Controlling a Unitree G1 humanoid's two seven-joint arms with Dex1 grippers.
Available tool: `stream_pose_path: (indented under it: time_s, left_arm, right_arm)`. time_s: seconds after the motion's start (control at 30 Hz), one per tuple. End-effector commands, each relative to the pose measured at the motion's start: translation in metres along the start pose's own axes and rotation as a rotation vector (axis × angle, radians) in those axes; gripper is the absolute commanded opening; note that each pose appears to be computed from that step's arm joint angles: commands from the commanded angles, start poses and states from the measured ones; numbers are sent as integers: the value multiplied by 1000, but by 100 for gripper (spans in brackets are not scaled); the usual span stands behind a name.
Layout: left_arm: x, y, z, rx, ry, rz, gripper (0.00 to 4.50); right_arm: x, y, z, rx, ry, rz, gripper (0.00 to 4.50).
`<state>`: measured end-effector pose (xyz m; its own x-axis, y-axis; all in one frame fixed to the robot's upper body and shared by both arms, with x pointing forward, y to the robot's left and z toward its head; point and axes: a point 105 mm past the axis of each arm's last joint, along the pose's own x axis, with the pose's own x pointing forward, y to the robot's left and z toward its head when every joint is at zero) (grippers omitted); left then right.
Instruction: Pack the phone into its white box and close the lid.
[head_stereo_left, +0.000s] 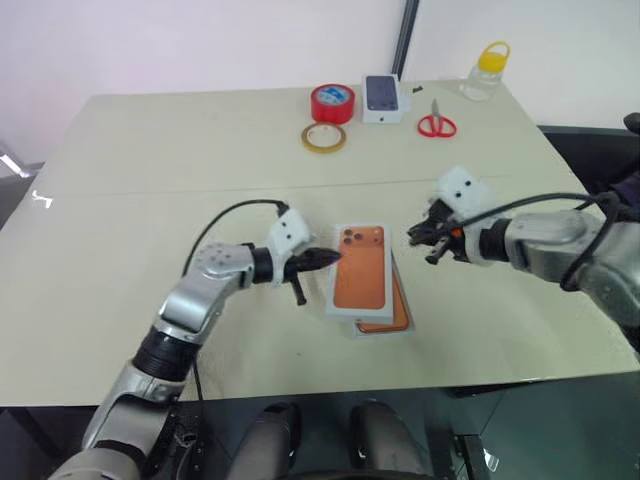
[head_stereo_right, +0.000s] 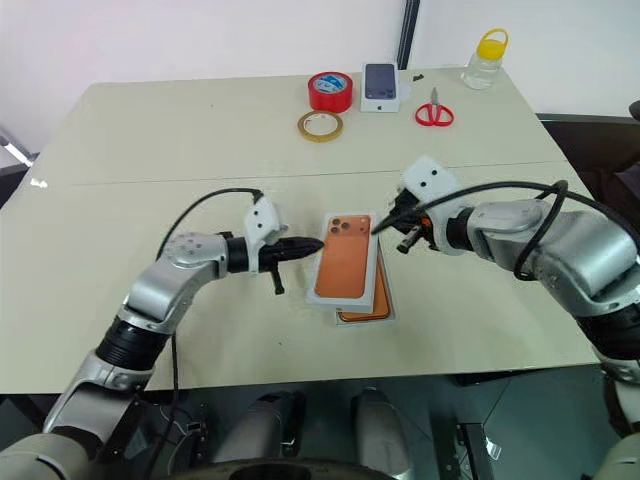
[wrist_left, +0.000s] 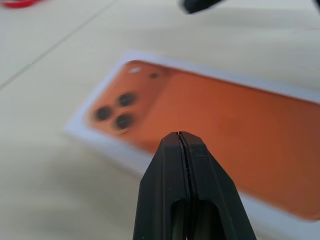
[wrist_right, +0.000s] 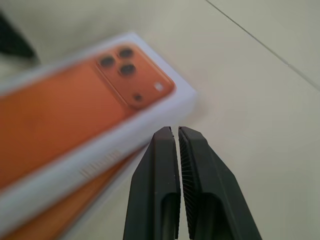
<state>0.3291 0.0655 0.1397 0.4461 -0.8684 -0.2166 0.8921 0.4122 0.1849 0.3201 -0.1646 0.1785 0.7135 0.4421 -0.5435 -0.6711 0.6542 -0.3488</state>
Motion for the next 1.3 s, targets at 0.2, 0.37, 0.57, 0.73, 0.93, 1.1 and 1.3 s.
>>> stream_pose_path:
  time_s: [0.2, 0.37, 0.57, 0.73, 0.93, 1.1, 1.3]
  left_arm:
    - [-18, 22, -3, 63, 92, 54, 0]
    - [3, 10, -11, 125, 187, -40, 0]
    - [23, -7, -6, 158, 173, -150, 0]
    - [28, -19, 0, 157, 140, -218, 0]
    - [30, -33, 9, 151, 91, -278, 0]
    - [32, -40, 17, 146, 60, -302, 0]
    - [30, -47, 16, 142, 62, -329, 0]
  right_arm:
    - [7, 11, -4, -195, 4, 44, 8]
    - [11, 16, -10, -237, 26, 68, 8]
    - [13, 20, -11, -246, 26, 85, 8]
    - [11, 22, -11, -248, 21, 87, 8]
    - [6, 24, -11, -264, 17, 97, 8]
    - [0, 29, -14, -270, 27, 118, 8]
    - [-3, 32, -21, -262, 44, 126, 8]
